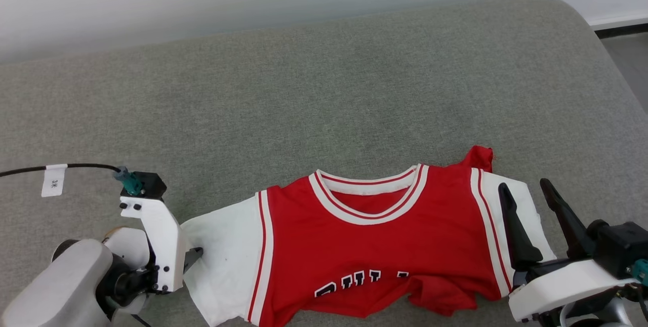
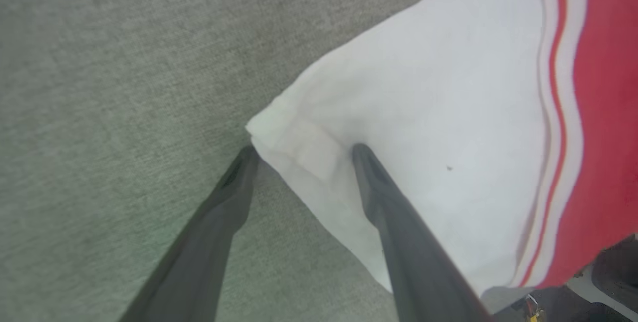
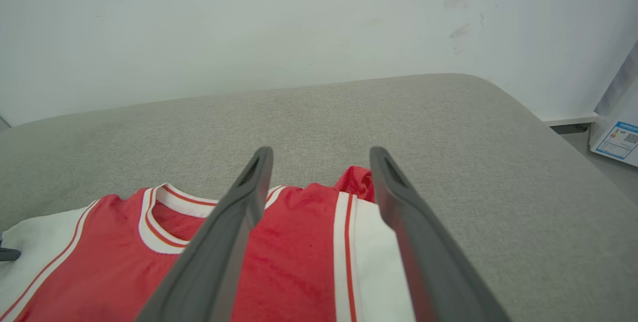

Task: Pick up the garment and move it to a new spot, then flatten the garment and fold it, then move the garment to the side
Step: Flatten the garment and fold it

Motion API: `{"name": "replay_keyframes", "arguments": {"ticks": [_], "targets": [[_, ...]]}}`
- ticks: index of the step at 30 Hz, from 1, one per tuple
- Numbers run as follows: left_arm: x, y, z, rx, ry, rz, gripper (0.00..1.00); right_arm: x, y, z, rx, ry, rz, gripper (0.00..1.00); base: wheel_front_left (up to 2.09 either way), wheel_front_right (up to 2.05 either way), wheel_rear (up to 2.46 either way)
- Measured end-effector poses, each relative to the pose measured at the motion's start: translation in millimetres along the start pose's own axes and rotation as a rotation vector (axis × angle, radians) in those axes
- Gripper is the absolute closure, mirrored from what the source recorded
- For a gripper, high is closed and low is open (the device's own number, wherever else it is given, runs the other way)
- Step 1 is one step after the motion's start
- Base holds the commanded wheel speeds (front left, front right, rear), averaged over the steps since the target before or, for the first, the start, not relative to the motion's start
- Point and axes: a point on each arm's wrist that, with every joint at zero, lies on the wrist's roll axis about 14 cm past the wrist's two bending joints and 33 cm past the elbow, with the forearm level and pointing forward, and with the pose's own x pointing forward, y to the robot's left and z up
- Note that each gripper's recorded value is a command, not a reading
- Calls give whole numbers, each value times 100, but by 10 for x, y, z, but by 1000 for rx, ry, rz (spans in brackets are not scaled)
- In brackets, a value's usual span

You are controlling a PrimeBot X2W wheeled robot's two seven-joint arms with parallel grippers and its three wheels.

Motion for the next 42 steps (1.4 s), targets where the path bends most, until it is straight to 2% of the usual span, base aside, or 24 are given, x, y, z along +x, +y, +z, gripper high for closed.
{"name": "replay_keyframes", "arguments": {"ticks": [1,2,3,7,14,17,20,21,23,33,38,39,40,41,42], "targets": [[24,-18,-15,-5,21,-10,58,1,-15,-9,1,2,-5,0,0,0,0],[40,-26,-20,-7,32,-14,87,-4,-31,-23,5,6,-10,0,0,0,0],[54,-32,-22,-7,35,-16,100,-8,-46,-39,7,11,-15,0,0,0,0],[95,-118,37,-17,-25,-25,100,-18,-87,-41,16,12,-26,0,0,0,0],[-47,-143,226,-51,-250,32,100,-62,-198,-124,78,73,-55,0,0,0,0],[-206,-131,375,-58,-367,59,100,-123,-382,-330,120,186,-102,0,0,0,0],[-403,-129,507,-51,-482,83,100,-201,-710,-614,165,365,-176,0,0,0,0],[-476,-176,556,-38,-520,80,100,-239,-853,-745,169,464,-207,0,0,0,0],[-541,-212,612,-28,-554,78,100,-239,-928,-852,184,555,-216,0,0,0,0],[-573,-261,738,0,-596,64,100,153,-786,-1103,163,788,-136,0,0,0,0],[-496,-174,688,-19,-573,73,100,176,-684,-1417,162,940,-111,0,0,0,0],[-487,-160,674,-23,-569,75,100,176,-670,-1457,168,963,-107,15,0,0,0],[-479,-140,659,-27,-565,79,100,184,-659,-1478,165,976,-102,62,0,0,0],[-472,-123,643,-32,-561,82,100,190,-652,-1495,165,983,-98,100,0,0,0],[-470,-111,633,-34,-559,85,100,196,-641,-1508,176,990,-95,100,0,0,0]]}}
